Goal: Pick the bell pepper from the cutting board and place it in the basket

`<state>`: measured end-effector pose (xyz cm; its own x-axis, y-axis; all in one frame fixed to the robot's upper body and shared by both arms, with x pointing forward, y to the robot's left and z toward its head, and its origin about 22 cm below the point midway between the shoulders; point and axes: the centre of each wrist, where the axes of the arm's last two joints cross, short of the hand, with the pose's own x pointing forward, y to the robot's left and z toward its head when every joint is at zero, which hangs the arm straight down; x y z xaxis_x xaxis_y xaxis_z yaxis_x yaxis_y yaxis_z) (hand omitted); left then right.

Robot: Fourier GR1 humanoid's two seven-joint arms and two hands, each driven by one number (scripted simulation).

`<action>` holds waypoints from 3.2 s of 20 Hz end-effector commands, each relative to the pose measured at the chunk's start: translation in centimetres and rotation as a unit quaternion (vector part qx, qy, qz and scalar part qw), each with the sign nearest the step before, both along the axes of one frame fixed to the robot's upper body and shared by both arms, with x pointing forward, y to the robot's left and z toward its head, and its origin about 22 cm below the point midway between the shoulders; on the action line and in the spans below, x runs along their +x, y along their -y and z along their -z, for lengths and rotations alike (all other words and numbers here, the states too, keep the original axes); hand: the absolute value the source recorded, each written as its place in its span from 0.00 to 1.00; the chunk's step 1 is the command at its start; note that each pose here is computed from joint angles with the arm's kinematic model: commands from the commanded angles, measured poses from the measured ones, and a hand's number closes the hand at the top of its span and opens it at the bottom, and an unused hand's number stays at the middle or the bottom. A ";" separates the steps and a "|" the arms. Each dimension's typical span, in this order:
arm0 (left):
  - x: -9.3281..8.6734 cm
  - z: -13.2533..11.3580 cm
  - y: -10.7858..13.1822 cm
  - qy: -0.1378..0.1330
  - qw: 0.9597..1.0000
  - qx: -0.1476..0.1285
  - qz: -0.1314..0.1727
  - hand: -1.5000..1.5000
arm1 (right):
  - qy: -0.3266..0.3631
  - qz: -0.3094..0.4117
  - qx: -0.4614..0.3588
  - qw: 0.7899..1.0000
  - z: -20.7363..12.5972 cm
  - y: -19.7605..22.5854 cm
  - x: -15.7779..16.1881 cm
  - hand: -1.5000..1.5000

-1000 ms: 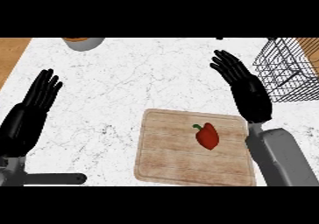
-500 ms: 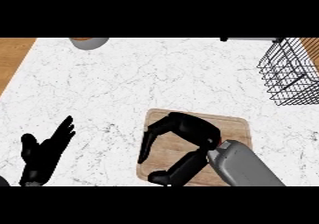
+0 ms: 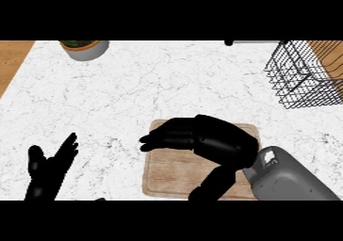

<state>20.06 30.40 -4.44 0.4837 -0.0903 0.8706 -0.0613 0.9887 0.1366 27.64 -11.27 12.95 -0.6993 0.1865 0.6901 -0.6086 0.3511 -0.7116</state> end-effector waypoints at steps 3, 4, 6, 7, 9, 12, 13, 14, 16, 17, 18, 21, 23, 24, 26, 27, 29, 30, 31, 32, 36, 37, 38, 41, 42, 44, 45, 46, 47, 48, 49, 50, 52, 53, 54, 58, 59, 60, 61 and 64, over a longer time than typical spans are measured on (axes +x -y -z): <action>-1.4 0.9 -0.1 -0.037 0.999 0.000 0.006 0.50 | 0.162 0.071 -0.124 0.976 -9.6 3.0 1.1 0.00; -1.0 0.8 0.2 -0.025 1.000 0.005 0.001 0.50 | 0.172 0.063 -0.144 0.973 -10.9 3.5 0.6 0.00; -0.9 0.4 0.0 -0.027 1.000 0.001 -0.012 0.50 | 0.175 0.059 -0.168 0.968 -13.2 5.0 0.9 0.00; 0.0 0.1 0.8 -0.023 1.000 0.005 -0.009 0.50 | 0.182 0.054 -0.190 0.963 -15.7 5.7 1.1 0.00; 0.6 -0.6 0.8 -0.026 1.000 0.003 -0.001 0.50 | 0.173 0.050 -0.237 0.955 -17.3 7.2 1.8 0.00; 0.6 0.1 1.6 -0.020 1.000 0.017 0.002 0.50 | 0.153 0.025 -0.311 0.938 -19.1 7.1 2.1 0.00; -0.5 0.6 -0.4 -0.029 1.000 0.004 0.001 0.50 | 0.152 0.029 -0.334 0.930 -19.3 7.8 2.0 0.00; -0.2 0.9 1.2 -0.030 0.999 0.009 -0.001 0.50 | 0.157 0.014 -0.364 0.918 -18.5 6.2 1.3 0.00; -0.5 1.1 0.1 -0.027 1.000 0.006 -0.003 0.50 | 0.142 0.013 -0.377 0.915 -20.6 8.4 1.7 0.00; 0.6 0.8 1.0 -0.032 0.999 0.004 0.009 0.50 | 0.147 0.010 -0.389 0.909 -19.9 6.7 1.9 0.00; -0.4 0.4 1.0 -0.031 1.000 0.005 0.004 0.50 | 0.144 0.013 -0.388 0.910 -21.1 8.3 2.3 0.00; 0.4 0.7 1.5 -0.033 0.999 0.002 -0.004 0.50 | 0.145 0.011 -0.402 0.904 -20.7 8.2 2.1 0.00; 0.3 -0.2 1.2 -0.033 0.999 0.003 0.008 0.50 | 0.146 0.013 -0.380 0.913 -19.6 9.4 2.8 0.00; -0.5 1.1 1.7 -0.026 1.000 -0.004 0.008 0.50 | 0.143 0.006 -0.384 0.912 -18.6 8.4 2.7 0.00; -0.5 0.5 0.8 -0.031 0.999 0.005 0.011 0.50 | 0.138 0.004 -0.374 0.917 -18.5 6.9 3.5 0.00; -0.8 0.8 0.5 -0.023 1.000 0.005 0.010 0.50 | 0.131 0.004 -0.381 0.915 -16.1 8.5 2.9 0.00; 0.3 1.2 0.3 -0.030 1.000 0.001 0.008 0.50 | 0.131 0.004 -0.364 0.922 -15.1 7.0 2.2 0.00; -0.4 1.0 0.3 -0.017 1.000 -0.001 0.002 0.50 | 0.126 -0.001 -0.356 0.926 -14.3 8.0 1.9 0.00; 1.9 -0.3 0.7 -0.024 1.000 -0.008 0.010 0.50 | 0.119 0.001 -0.365 0.923 -14.0 7.5 3.0 0.00; -1.4 0.8 -0.7 -0.025 1.000 0.003 0.004 0.50 | 0.119 0.003 -0.359 0.926 -14.0 7.3 2.9 0.00; 0.1 1.1 1.2 -0.032 0.999 0.009 0.012 0.50 | 0.105 -0.006 -0.353 0.930 -10.6 6.6 2.2 0.00; 0.3 0.9 0.4 -0.027 1.000 0.000 0.009 0.50 | 0.114 -0.001 -0.342 0.933 -10.4 6.2 3.6 0.00; 1.2 -0.1 1.2 -0.026 1.000 0.002 0.004 0.50 | 0.117 -0.002 -0.345 0.931 -8.7 3.9 3.1 0.00; -0.5 -0.2 -0.3 -0.025 1.000 -0.001 0.013 0.50 | 0.116 0.000 -0.355 0.928 -5.1 4.9 2.5 0.00; -0.2 0.8 1.6 -0.033 0.999 0.012 0.004 0.50 | 0.124 0.001 -0.360 0.925 -7.0 5.0 2.6 0.00; 0.1 0.6 0.8 -0.029 1.000 0.004 0.010 0.50 | 0.133 0.001 -0.376 0.917 -6.1 4.4 2.5 0.00; -1.7 0.6 -0.2 -0.033 0.999 0.002 0.013 0.50 | 0.126 0.008 -0.388 0.913 -4.6 5.4 2.9 0.00; 0.5 0.0 0.8 -0.029 1.000 0.001 0.008 0.50 | 0.125 -0.001 -0.394 0.911 -3.2 4.1 2.7 0.00; -0.8 -0.2 0.2 -0.022 1.000 0.003 0.005 0.50 | 0.128 0.009 -0.388 0.913 -4.4 5.1 3.5 0.00; -0.4 1.4 0.8 -0.020 1.000 0.003 0.000 0.50 | 0.124 0.005 -0.389 0.913 -3.1 5.9 2.4 0.00; 0.9 0.6 1.7 -0.023 1.000 0.006 -0.002 0.50 | 0.120 0.007 -0.380 0.917 -3.0 4.2 3.7 0.00; 0.7 1.5 1.4 -0.025 1.000 -0.007 0.005 0.50 | 0.121 0.000 -0.390 0.913 -3.3 5.9 3.2 0.00; -0.3 0.9 0.8 -0.026 1.000 0.006 0.000 0.50 | 0.122 0.005 -0.383 0.916 -1.6 5.5 2.7 0.00; 1.0 1.0 2.3 -0.019 1.000 0.005 0.011 0.50 | 0.121 0.002 -0.380 0.917 -0.9 5.4 4.2 0.00; -0.2 1.4 0.3 -0.025 1.000 0.003 0.005 0.50 | 0.114 0.002 -0.379 0.918 -0.3 4.5 3.3 0.00; 0.6 0.2 1.4 -0.022 1.000 0.007 0.001 0.50 | 0.118 0.000 -0.378 0.918 0.4 5.7 4.5 0.00; -0.9 1.6 1.9 -0.026 1.000 0.004 0.001 0.50 | 0.128 0.005 -0.378 0.917 1.7 5.8 2.9 0.00; -0.4 0.5 2.3 -0.026 1.000 -0.014 0.000 0.50 | 0.131 0.010 -0.379 0.916 1.4 5.6 3.1 0.00; 1.0 1.1 0.7 -0.032 0.999 0.001 0.005 0.50 | 0.128 0.012 -0.376 0.918 1.0 4.6 4.1 0.00; 0.6 1.9 0.2 -0.024 1.000 0.005 0.005 0.50 | 0.120 0.006 -0.380 0.917 2.3 5.9 4.5 0.00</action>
<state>20.54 30.17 -4.44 0.4760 -0.1058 0.8730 -0.0398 0.9891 0.1416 31.45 -16.97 11.36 -0.8107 0.5569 0.1805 -0.3949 -0.2925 -0.8709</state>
